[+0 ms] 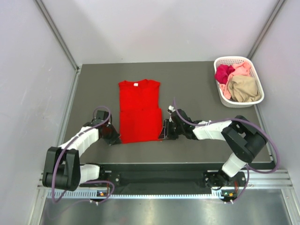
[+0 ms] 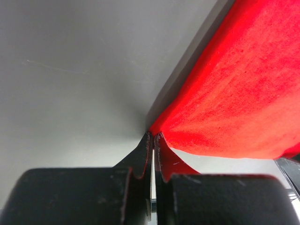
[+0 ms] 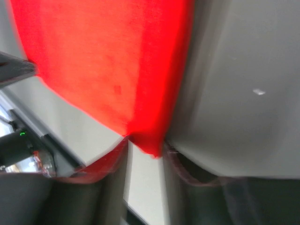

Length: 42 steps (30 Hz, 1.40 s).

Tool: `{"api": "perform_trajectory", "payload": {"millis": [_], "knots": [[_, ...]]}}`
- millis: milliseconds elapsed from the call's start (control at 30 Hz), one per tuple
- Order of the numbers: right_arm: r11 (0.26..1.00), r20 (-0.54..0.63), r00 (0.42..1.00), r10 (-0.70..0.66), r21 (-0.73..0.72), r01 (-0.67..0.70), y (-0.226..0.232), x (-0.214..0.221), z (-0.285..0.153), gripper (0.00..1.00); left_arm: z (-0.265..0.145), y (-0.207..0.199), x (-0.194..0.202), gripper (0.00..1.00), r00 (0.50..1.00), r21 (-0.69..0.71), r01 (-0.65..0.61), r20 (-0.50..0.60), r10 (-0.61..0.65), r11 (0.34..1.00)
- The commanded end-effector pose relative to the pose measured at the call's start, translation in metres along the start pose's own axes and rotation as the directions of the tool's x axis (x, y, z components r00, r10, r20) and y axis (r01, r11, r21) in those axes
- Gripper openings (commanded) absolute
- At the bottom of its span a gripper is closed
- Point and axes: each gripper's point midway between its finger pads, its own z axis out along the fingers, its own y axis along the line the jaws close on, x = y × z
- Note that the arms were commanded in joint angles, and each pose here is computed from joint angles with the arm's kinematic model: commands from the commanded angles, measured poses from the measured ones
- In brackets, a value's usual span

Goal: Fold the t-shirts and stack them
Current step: Fold the tshirt

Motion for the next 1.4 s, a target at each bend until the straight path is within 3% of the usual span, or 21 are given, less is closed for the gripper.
{"api": "perform_trajectory", "payload": {"millis": [0, 67, 100, 333, 367, 467, 500, 933, 1033, 1067, 1133, 1367], "knots": [[0.987, -0.093, 0.995, 0.024, 0.162, -0.009, -0.047, 0.039, -0.001, 0.26, 0.009, 0.008, 0.004, 0.0, 1.0, 0.001, 0.009, 0.008, -0.009, 1.0], [0.988, -0.101, 0.995, 0.02, 0.156, -0.004, -0.047, 0.041, 0.0, 0.14, 0.01, 0.009, 0.007, 0.0, 1.0, 0.005, 0.012, 0.001, -0.012, 1.0], [0.988, -0.106, 0.994, 0.021, 0.152, -0.004, -0.046, 0.042, 0.0, 0.0, 0.008, 0.009, 0.007, 0.0, 1.0, 0.002, 0.013, -0.002, -0.013, 1.0], [0.984, -0.091, 0.996, -0.005, 0.18, 0.022, -0.045, 0.038, -0.019, 0.0, -0.009, -0.004, 0.006, 0.0, 1.0, 0.038, 0.014, -0.005, -0.013, 0.999], [0.981, -0.085, 0.996, -0.01, 0.19, 0.027, -0.047, 0.038, -0.021, 0.01, -0.012, -0.005, 0.006, 0.0, 1.0, 0.046, 0.016, -0.001, -0.016, 0.999], [0.982, -0.09, 0.996, -0.009, 0.189, 0.026, -0.049, 0.042, -0.022, 0.29, -0.01, -0.004, 0.008, 0.0, 1.0, 0.045, 0.013, -0.006, -0.012, 0.999], [0.983, -0.092, 0.996, -0.004, 0.185, 0.021, -0.05, 0.043, -0.022, 0.32, -0.009, -0.003, 0.008, 0.0, 1.0, 0.045, 0.013, -0.011, -0.013, 0.999], [0.987, -0.101, 0.995, -0.004, 0.158, 0.02, -0.042, 0.05, -0.017, 0.35, -0.007, -0.002, 0.008, 0.0, 1.0, 0.034, 0.005, -0.016, -0.004, 0.999], [0.988, -0.103, 0.995, -0.005, 0.154, 0.021, -0.041, 0.053, -0.017, 0.3, -0.007, -0.002, 0.008, 0.0, 1.0, 0.037, 0.003, -0.016, -0.003, 0.999], [0.988, -0.105, 0.994, -0.011, 0.15, 0.026, -0.041, 0.054, -0.017, 0.17, -0.007, -0.003, 0.008, 0.0, 1.0, 0.041, 0.003, -0.016, -0.002, 0.999], [0.988, -0.098, 0.995, -0.013, 0.151, 0.028, -0.041, 0.053, -0.018, 0.01, -0.009, -0.006, 0.01, 0.0, 1.0, 0.06, -0.002, -0.022, 0.004, 0.998], [0.987, -0.028, 0.997, -0.07, 0.146, 0.073, -0.032, 0.041, -0.042, 0.0, -0.044, -0.032, 0.0, 0.0, 0.998, 0.158, -0.038, 0.051, 0.03, 0.987]]}}
